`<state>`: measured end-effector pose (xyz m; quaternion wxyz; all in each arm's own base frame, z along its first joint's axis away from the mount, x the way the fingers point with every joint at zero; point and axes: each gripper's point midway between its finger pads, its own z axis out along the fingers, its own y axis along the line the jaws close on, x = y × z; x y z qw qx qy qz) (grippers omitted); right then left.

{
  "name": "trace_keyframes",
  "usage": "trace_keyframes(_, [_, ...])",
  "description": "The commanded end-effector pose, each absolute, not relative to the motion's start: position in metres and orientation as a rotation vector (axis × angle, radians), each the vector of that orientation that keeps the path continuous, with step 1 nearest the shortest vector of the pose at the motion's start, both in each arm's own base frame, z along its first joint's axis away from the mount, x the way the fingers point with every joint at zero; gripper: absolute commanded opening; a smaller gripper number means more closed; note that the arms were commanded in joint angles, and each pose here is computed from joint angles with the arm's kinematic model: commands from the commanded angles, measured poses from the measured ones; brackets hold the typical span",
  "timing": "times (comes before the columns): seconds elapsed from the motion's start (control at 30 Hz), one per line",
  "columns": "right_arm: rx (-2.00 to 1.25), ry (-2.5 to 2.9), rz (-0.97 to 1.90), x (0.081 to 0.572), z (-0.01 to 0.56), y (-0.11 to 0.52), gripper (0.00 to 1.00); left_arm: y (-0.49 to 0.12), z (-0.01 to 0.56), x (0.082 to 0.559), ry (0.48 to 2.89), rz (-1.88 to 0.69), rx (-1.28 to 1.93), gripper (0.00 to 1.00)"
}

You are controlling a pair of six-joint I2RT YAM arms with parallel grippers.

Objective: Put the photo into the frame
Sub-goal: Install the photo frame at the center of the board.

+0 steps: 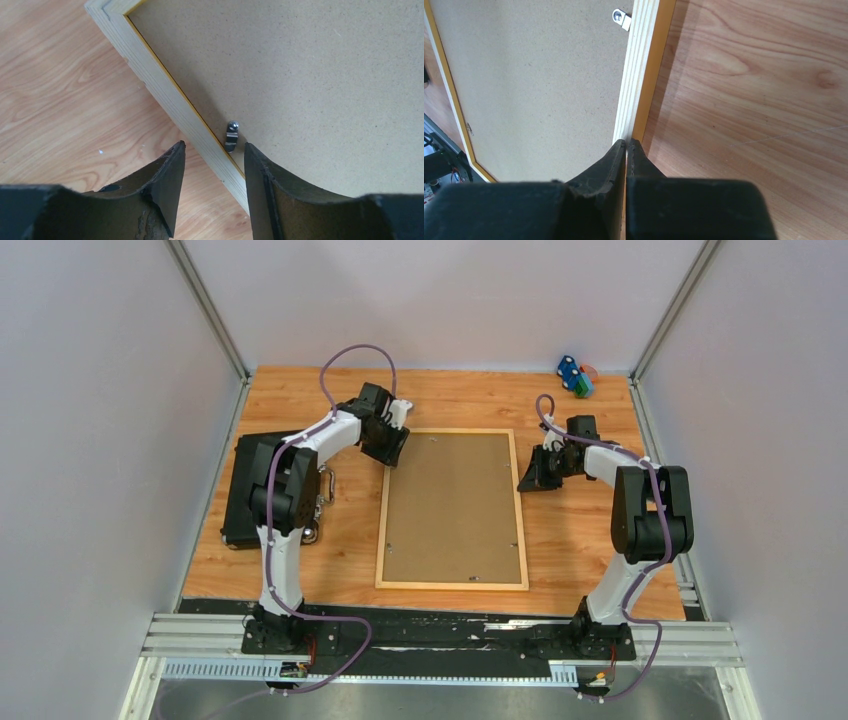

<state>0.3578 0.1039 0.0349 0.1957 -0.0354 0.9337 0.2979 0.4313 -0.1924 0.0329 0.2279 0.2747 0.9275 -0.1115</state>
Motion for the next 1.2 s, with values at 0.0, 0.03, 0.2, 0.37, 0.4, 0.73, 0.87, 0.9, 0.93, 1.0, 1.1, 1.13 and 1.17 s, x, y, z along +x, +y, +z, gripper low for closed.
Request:
trace_keyframes(0.0, [-0.124, 2.631, 0.828, 0.357, 0.028, 0.106, 0.04, -0.192, 0.037, 0.409, 2.63, -0.343, 0.748, 0.55])
trace_keyframes(0.03, [-0.125, 2.629, 0.83, 0.357, 0.028, 0.106, 0.04, -0.192, 0.037, 0.408, 2.632, -0.344, 0.749, 0.56])
trace_keyframes(0.2, [-0.126, 2.631, 0.833, 0.356, 0.028, 0.107, 0.04, -0.189, 0.032, 0.409, 2.638, -0.32, 0.755, 0.54])
trace_keyframes(0.37, [-0.127, 2.63, 0.835, 0.356, 0.028, 0.107, 0.04, -0.187, 0.026, 0.417, 2.637, -0.284, 0.757, 0.47])
trace_keyframes(0.4, [-0.127, 2.629, 0.834, 0.356, 0.028, 0.107, 0.04, -0.187, 0.027, 0.419, 2.632, -0.28, 0.757, 0.45])
trace_keyframes(0.73, [-0.12, 2.631, 0.841, 0.356, 0.027, 0.106, 0.04, -0.186, 0.014, 0.428, 2.651, -0.269, 0.734, 0.31])
trace_keyframes(0.87, [-0.121, 2.629, 0.839, 0.356, 0.028, 0.105, 0.04, -0.188, 0.009, 0.431, 2.644, -0.272, 0.664, 0.21])
trace_keyframes(0.9, [-0.119, 2.631, 0.84, 0.356, 0.028, 0.106, 0.04, -0.187, 0.007, 0.428, 2.651, -0.273, 0.631, 0.17])
trace_keyframes(0.93, [-0.119, 2.632, 0.843, 0.355, 0.027, 0.106, 0.04, -0.188, 0.008, 0.431, 2.633, -0.272, 0.619, 0.14])
trace_keyframes(1.0, [-0.118, 2.632, 0.843, 0.355, 0.027, 0.106, 0.04, -0.188, 0.009, 0.432, 2.618, -0.276, 0.554, 0.07])
trace_keyframes(1.1, [-0.12, 2.629, 0.844, 0.356, 0.028, 0.106, 0.04, -0.181, 0.014, 0.431, 2.581, -0.239, 0.496, 0.03])
trace_keyframes(1.13, [-0.12, 2.629, 0.843, 0.356, 0.028, 0.106, 0.04, -0.179, 0.019, 0.435, 2.56, -0.215, 0.478, 0.04])
trace_keyframes(1.17, [-0.121, 2.629, 0.843, 0.356, 0.028, 0.106, 0.04, -0.176, 0.019, 0.434, 2.562, -0.199, 0.471, 0.09])
